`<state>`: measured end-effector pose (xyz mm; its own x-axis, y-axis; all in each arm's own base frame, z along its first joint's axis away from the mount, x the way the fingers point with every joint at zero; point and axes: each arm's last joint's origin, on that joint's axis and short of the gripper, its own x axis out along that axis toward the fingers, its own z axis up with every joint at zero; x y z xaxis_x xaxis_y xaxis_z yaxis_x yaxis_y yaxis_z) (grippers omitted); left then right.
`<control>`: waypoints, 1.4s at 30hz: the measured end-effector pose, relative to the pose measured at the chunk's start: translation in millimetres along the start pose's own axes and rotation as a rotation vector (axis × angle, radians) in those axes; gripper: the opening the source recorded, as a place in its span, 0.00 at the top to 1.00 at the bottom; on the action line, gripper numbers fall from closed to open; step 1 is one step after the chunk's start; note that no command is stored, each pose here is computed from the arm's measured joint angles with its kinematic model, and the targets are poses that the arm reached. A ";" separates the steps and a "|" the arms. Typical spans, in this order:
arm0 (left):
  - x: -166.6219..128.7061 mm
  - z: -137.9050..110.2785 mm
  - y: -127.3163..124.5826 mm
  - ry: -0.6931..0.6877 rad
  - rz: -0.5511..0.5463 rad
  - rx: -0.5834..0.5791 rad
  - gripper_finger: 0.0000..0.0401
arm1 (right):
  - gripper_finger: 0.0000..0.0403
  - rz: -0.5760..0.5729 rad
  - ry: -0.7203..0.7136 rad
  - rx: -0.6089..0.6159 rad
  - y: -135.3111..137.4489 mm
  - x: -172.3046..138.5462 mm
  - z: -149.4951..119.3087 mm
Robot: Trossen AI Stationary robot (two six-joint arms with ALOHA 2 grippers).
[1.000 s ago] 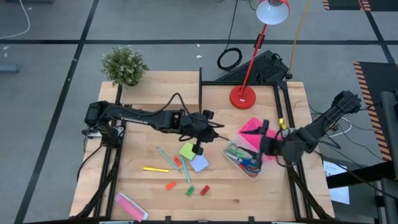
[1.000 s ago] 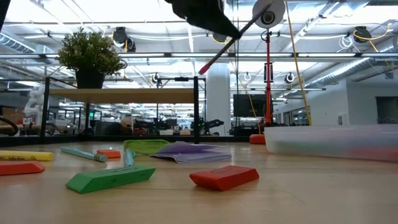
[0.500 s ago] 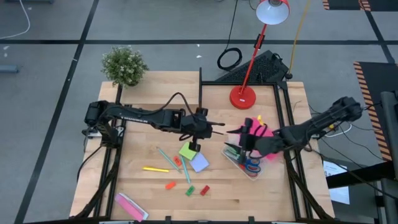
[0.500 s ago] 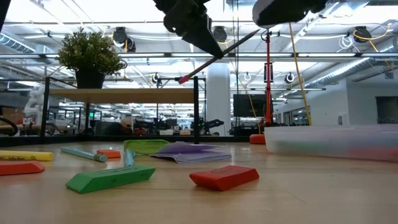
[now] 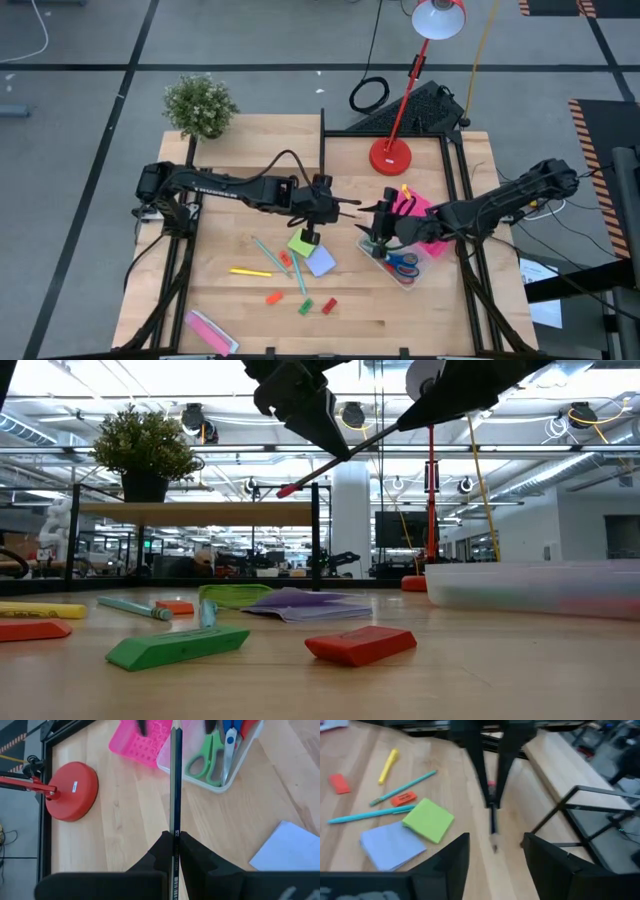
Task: Pack school essentials
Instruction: Put the black pencil into the pink supply box
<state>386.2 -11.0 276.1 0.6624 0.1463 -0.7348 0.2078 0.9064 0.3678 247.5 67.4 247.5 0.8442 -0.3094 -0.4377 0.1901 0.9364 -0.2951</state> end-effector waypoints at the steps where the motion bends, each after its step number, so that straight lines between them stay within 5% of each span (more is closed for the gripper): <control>1: 0.0 -0.1 0.1 0.000 0.000 -0.001 0.94 | 0.59 0.008 0.001 0.001 -0.3 0.4 0.0; 11: 0.1 -0.2 -0.1 0.000 -0.007 0.000 0.94 | 0.78 0.041 -0.007 -0.013 1.9 7.1 0.2; 26: 0.0 0.2 0.3 -0.010 -0.016 0.000 0.94 | 0.81 0.035 -0.044 -0.004 2.2 11.8 3.6; 36: 0.0 0.0 -0.3 -0.007 -0.019 -0.006 0.93 | 0.97 0.026 -0.041 0.010 0.5 12.5 3.5; 42: -4.4 4.5 -6.3 -0.031 -0.021 -0.017 0.79 | 0.93 0.043 -0.047 0.031 0.5 7.6 4.7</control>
<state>385.2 -19.1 279.5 0.6796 0.1149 -0.7245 0.2100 0.9159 0.3421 256.4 66.3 248.0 0.8745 -0.2609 -0.4088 0.1676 0.9536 -0.2500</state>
